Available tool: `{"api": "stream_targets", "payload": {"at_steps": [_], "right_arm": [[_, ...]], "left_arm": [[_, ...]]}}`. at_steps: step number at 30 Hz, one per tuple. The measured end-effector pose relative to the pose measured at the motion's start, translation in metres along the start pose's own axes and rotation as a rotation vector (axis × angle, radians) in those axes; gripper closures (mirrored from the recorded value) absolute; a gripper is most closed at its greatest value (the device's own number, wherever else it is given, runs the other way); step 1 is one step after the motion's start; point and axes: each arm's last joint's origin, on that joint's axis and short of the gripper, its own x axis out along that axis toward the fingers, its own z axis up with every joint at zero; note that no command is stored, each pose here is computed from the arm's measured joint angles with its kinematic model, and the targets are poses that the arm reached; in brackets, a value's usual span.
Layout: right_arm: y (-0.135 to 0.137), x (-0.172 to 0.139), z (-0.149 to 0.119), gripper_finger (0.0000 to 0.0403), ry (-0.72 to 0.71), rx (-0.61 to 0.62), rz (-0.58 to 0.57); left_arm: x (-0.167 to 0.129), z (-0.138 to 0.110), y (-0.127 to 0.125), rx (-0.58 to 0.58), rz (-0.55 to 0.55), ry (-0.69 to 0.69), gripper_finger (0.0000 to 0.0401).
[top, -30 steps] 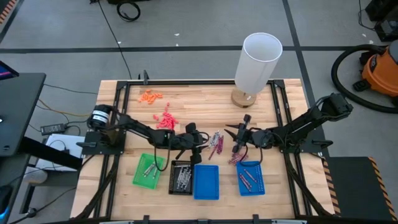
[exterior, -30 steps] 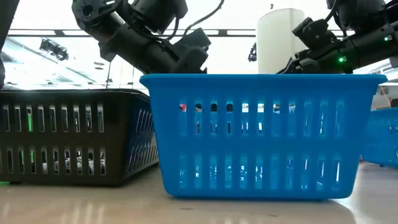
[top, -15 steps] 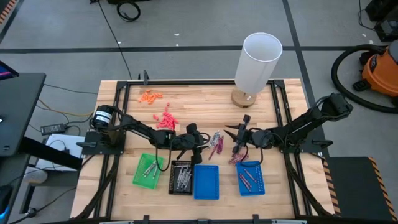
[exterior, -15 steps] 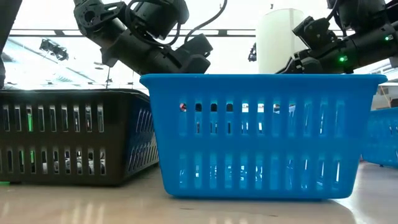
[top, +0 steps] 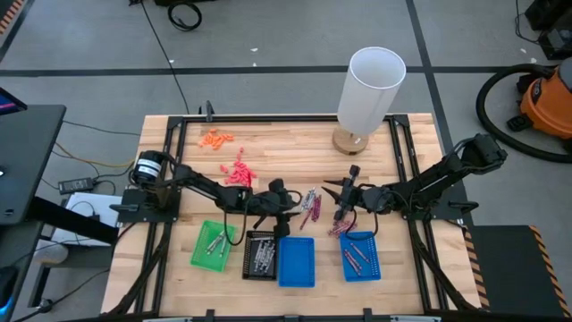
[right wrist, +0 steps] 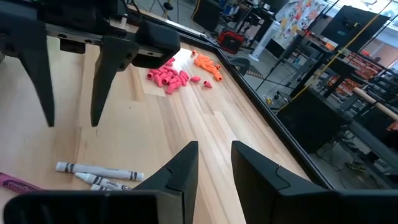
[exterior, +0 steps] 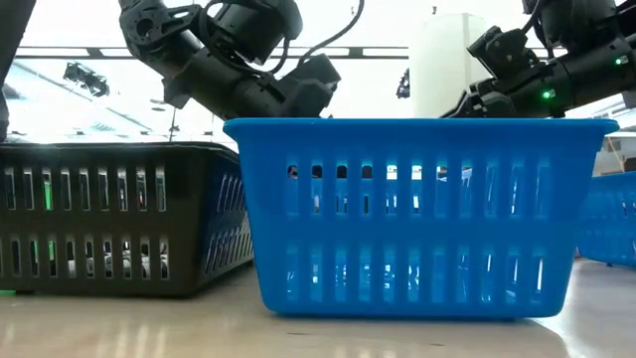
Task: Sort crayons
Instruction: Put the white crayon into the green bin
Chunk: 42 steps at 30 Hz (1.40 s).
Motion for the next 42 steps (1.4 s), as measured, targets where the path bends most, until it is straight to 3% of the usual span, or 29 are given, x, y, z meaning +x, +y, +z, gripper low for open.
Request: {"api": "stream_targets", "payload": {"at_steps": [13, 21, 25, 31, 36, 42], "right_arm": [[0.0, -0.006, 0.001, 0.0298, 0.042, -0.076, -0.18], [-0.001, -0.006, -0.001, 0.0298, 0.061, -0.083, -0.213], [-0.004, 0.003, -0.002, 0.0298, 0.075, 0.005, -0.119], [-0.012, 0.026, 0.012, 0.0298, 0.355, 0.121, 0.03], [-0.02, 0.033, 0.029, 0.0298, 0.472, 0.252, 0.13], [-0.023, 0.03, 0.04, 0.0298, 0.617, 0.294, 0.29]], "left_arm": [[0.006, 0.013, 0.018, 0.004, 0.04, 0.021, 0.025], [0.008, 0.014, 0.027, -0.013, 0.064, 0.026, 0.025], [0.007, 0.012, 0.027, 0.011, 0.071, 0.049, 0.0251], [0.005, 0.004, 0.026, 0.096, 0.149, 0.133, 0.0251], [0.004, 0.001, 0.023, 0.161, 0.161, 0.159, 0.0251], [0.004, 0.001, 0.023, 0.197, 0.16, 0.158, 0.0251]]}}
